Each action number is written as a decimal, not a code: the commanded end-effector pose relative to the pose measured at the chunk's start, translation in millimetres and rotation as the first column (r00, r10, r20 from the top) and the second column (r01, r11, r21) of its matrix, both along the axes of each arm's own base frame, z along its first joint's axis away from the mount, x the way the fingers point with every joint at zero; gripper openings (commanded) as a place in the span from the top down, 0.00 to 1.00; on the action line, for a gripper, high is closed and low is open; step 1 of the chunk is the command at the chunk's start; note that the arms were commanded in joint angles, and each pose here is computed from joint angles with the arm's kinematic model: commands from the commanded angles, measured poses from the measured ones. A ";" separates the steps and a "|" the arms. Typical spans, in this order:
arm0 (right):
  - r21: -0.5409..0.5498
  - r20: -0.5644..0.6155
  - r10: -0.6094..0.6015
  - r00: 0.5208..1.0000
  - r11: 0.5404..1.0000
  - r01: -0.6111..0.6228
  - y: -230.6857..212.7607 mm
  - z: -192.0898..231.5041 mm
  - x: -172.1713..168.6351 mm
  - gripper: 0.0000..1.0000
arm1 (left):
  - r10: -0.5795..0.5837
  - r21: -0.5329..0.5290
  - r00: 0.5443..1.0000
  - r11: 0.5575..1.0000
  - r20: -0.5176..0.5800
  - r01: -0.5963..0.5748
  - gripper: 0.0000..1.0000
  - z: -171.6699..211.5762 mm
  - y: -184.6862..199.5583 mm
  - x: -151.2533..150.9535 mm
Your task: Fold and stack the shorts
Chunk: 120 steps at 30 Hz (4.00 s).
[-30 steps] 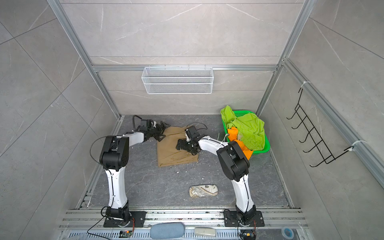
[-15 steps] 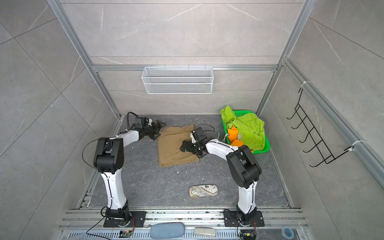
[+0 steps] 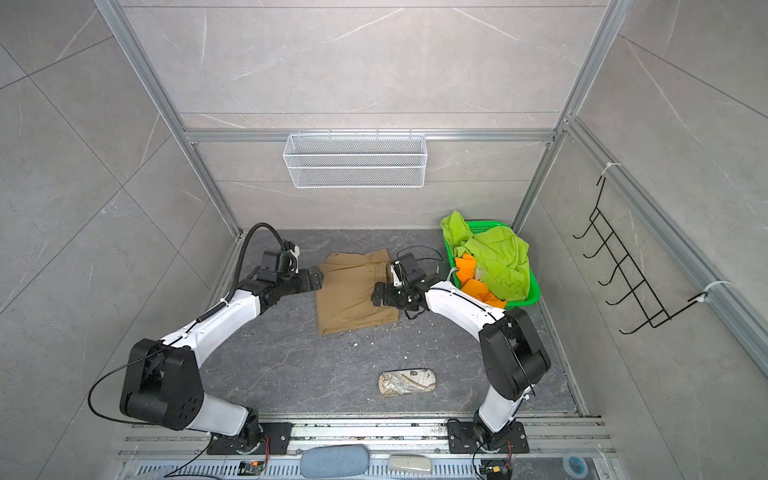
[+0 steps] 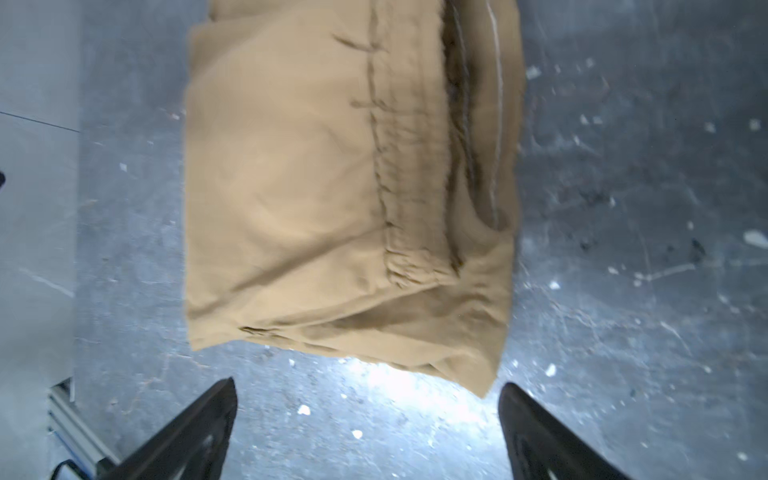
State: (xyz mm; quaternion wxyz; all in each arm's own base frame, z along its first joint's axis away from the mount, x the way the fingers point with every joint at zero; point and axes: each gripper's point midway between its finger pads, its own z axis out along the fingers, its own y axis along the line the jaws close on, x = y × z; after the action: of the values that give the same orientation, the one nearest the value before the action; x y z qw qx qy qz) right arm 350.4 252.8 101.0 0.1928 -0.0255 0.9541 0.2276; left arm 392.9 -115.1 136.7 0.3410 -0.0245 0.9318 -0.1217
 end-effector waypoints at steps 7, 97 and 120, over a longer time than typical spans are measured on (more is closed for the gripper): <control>-0.071 -0.034 -0.059 0.998 0.996 0.056 -40.7 -20.3 -23.5 0.00 | -0.109 -0.136 0.961 0.988 -0.256 0.076 0.02 -57.5 -30.2 -9.7; -0.355 0.322 -0.148 0.935 0.897 0.264 -100.1 84.0 5.6 0.01 | 0.424 0.349 0.884 0.873 -0.198 -0.340 0.00 -23.3 288.9 115.0; -0.267 0.267 -0.575 0.773 0.727 0.633 -264.5 113.3 25.7 0.01 | -0.280 0.555 0.921 0.827 0.271 0.088 0.00 169.2 -53.6 70.6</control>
State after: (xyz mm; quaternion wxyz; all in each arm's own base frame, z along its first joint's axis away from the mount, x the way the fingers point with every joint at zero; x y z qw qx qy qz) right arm 369.3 -1.3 236.3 0.3644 0.2019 0.9082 -0.0398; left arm 461.7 -159.7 283.2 0.4426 0.1737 0.8750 0.0908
